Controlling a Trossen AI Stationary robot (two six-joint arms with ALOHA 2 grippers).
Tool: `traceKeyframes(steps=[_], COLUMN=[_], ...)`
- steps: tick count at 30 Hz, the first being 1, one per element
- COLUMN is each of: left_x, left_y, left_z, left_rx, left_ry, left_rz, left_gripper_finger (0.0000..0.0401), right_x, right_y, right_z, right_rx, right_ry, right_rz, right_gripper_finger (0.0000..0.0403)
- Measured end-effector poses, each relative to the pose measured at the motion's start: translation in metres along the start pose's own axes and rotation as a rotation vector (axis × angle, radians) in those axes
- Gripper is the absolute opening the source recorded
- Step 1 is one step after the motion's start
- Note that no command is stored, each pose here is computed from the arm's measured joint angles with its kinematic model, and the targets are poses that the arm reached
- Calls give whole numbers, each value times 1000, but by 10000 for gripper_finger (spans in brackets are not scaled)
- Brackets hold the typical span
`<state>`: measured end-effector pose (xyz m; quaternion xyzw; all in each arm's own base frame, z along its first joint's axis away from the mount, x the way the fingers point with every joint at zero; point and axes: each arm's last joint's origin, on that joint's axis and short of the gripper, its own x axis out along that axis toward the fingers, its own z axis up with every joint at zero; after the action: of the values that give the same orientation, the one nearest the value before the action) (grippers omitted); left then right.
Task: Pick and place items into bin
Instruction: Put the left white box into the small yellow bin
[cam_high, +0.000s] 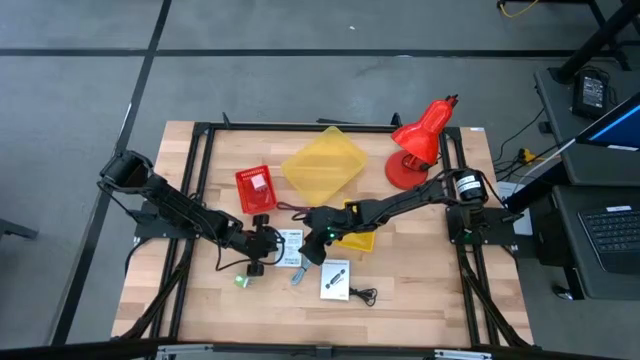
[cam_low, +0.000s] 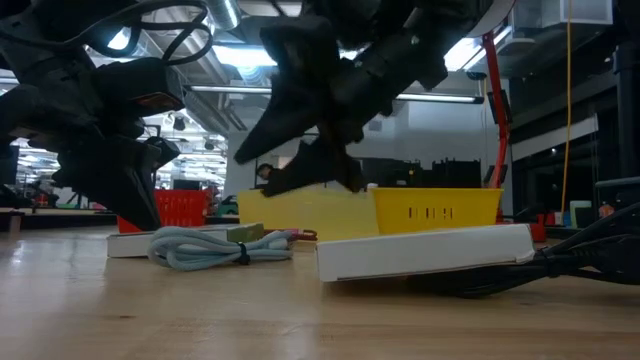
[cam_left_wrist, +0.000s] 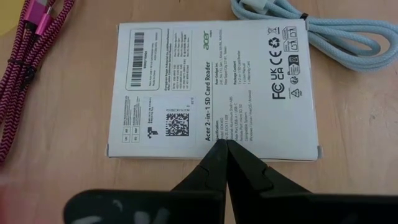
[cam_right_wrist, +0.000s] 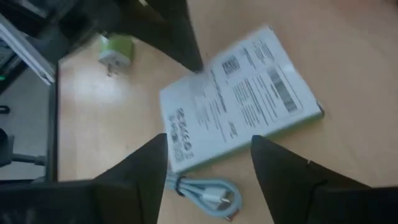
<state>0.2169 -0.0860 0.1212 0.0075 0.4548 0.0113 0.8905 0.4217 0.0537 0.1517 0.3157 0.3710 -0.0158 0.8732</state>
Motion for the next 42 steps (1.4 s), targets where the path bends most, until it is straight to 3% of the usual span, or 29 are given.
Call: traceKeyframes(steps=[13,35,42], left_x=[0,0,0], left_y=[0,0,0], left_z=[0,0,0], left_rx=[-1,-3,-5], left_ry=[-4,-4,1], left_rz=[2,5,7], left_gripper_finger=[2,2,2], right_x=[16,21,40], right_y=[-20,-23,-30], right_z=[-2,-2,-6], right_rx=[114,143,174], right_ry=[59,56,85], right_rz=[31,35,79], right_gripper_finger=[212,212,212])
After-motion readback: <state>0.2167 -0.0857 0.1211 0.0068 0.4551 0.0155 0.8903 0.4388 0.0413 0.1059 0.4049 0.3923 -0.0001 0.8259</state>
